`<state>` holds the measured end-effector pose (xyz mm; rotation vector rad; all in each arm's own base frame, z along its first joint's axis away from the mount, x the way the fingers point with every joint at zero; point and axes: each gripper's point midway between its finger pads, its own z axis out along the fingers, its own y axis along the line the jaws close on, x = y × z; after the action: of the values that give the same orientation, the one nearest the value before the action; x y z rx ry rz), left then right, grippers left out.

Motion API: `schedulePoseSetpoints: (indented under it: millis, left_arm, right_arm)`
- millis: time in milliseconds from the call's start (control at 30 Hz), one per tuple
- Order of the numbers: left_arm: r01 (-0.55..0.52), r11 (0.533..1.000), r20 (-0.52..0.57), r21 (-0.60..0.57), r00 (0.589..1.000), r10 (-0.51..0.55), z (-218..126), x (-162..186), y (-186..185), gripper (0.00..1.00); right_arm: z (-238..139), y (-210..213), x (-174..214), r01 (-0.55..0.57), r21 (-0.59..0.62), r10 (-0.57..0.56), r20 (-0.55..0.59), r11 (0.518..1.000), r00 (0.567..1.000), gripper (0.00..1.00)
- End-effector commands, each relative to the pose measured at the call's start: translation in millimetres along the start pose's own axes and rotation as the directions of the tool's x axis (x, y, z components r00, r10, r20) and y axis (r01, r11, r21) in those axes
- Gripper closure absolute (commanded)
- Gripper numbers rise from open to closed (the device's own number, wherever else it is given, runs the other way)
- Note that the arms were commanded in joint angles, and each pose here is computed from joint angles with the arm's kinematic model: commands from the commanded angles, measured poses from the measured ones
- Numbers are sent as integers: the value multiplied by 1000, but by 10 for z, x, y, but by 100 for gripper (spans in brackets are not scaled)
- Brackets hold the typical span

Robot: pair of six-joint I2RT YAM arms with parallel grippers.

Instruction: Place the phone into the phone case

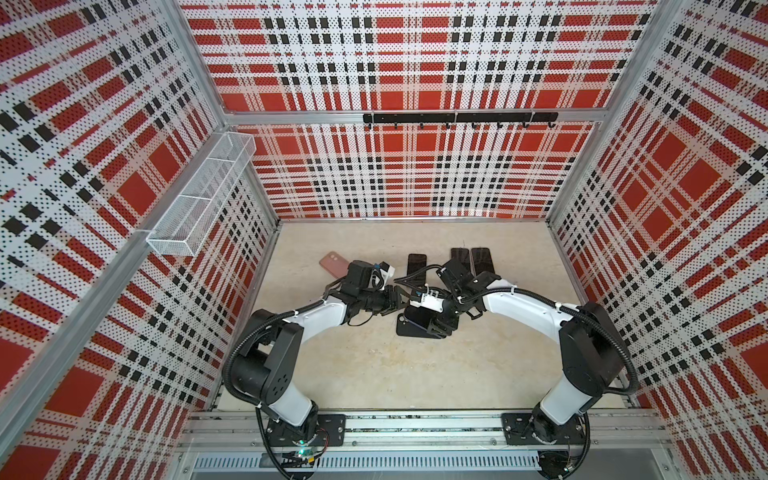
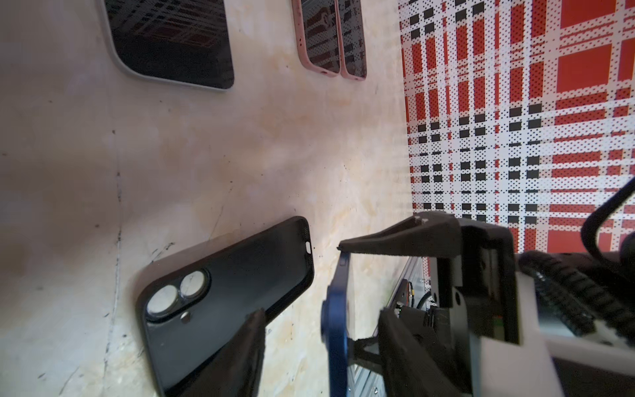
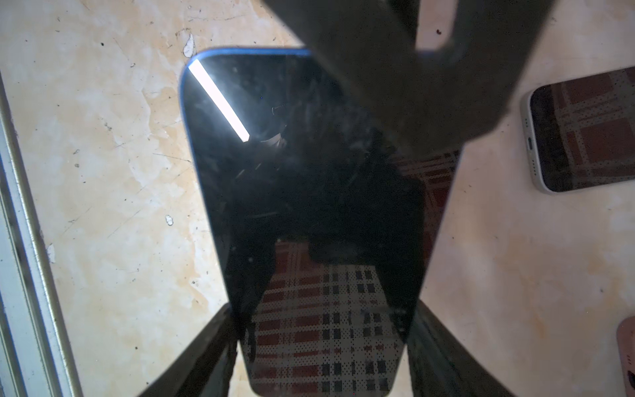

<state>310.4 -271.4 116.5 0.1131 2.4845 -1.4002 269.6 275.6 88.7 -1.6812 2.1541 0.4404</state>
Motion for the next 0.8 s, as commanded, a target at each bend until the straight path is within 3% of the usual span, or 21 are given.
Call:
schedulePoseSetpoints:
  millis: [0,367,600,767]
  left_arm:
    - [-18,999,-19,29,1000,18,47,51,-36,50]
    - [-11,999,-67,38,998,13,124,205,-21,62]
    - [-12,999,-57,39,998,14,139,185,-30,83]
    - [-21,999,-21,41,1000,22,132,130,-71,96]
  right_arm:
    - [-31,-8,-181,73,-4,-73,53,997,996,67]
    - [-13,-100,-194,112,30,-113,32,993,993,64]
    - [-34,-120,-214,136,40,-137,29,990,990,60]
    - [-49,-154,-211,139,68,-141,30,988,990,46]
